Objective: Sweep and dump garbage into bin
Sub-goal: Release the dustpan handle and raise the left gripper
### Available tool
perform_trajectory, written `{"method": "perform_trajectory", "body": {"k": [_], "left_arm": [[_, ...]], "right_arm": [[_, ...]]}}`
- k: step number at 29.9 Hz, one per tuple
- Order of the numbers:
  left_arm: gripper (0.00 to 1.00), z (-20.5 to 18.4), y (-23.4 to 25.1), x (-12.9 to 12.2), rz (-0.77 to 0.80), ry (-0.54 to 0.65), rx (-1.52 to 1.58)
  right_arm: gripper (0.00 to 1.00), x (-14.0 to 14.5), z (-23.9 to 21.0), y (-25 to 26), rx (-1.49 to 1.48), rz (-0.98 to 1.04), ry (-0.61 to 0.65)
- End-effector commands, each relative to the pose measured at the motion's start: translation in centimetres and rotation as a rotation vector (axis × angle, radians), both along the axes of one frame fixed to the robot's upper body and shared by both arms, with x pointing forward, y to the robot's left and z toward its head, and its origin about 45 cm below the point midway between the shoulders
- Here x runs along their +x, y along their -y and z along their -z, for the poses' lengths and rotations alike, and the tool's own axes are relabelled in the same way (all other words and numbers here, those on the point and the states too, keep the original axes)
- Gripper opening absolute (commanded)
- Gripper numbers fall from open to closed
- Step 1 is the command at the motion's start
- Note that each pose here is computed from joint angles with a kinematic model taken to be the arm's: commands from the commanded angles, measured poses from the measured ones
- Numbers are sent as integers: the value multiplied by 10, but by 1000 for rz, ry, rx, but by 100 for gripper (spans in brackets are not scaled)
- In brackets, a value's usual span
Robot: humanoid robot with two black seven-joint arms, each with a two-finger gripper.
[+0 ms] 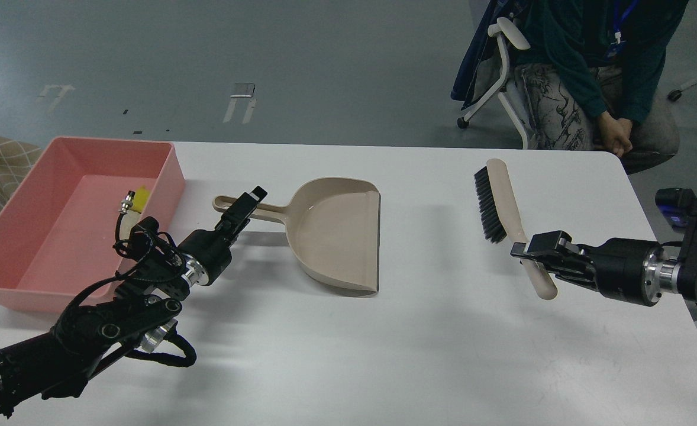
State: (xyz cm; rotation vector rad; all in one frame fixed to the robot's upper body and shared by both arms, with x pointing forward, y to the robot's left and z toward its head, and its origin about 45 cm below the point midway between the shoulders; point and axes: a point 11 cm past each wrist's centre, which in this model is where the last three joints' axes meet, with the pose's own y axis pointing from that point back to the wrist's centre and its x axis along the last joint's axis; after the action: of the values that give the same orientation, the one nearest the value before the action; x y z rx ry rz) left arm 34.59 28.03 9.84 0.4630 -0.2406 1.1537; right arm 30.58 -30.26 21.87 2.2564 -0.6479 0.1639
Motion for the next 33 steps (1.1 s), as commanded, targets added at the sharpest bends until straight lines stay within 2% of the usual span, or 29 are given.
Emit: {"method": "perform_trajectory", "body": {"k": [1, 7, 18, 26, 30, 33], "left_arm": [[98, -2, -2, -6, 7, 1, -7], [98, -9, -15, -15, 14, 1, 2], [98, -16, -43, -52, 44, -29, 46], [98, -52, -64, -68, 84, -17, 74], [98, -72, -72, -65, 86, 15, 84], [98, -95, -79, -47, 60, 83, 81]], "right_arm": [[0, 0, 0, 0, -1, 1, 0], [0, 1, -1, 0, 2, 2, 4], [0, 1, -1, 0, 4, 0, 5], [0, 1, -1, 0, 4, 1, 3], [0, 1, -1, -1, 4, 0, 2], [0, 0, 2, 0, 0, 0, -2]]}}
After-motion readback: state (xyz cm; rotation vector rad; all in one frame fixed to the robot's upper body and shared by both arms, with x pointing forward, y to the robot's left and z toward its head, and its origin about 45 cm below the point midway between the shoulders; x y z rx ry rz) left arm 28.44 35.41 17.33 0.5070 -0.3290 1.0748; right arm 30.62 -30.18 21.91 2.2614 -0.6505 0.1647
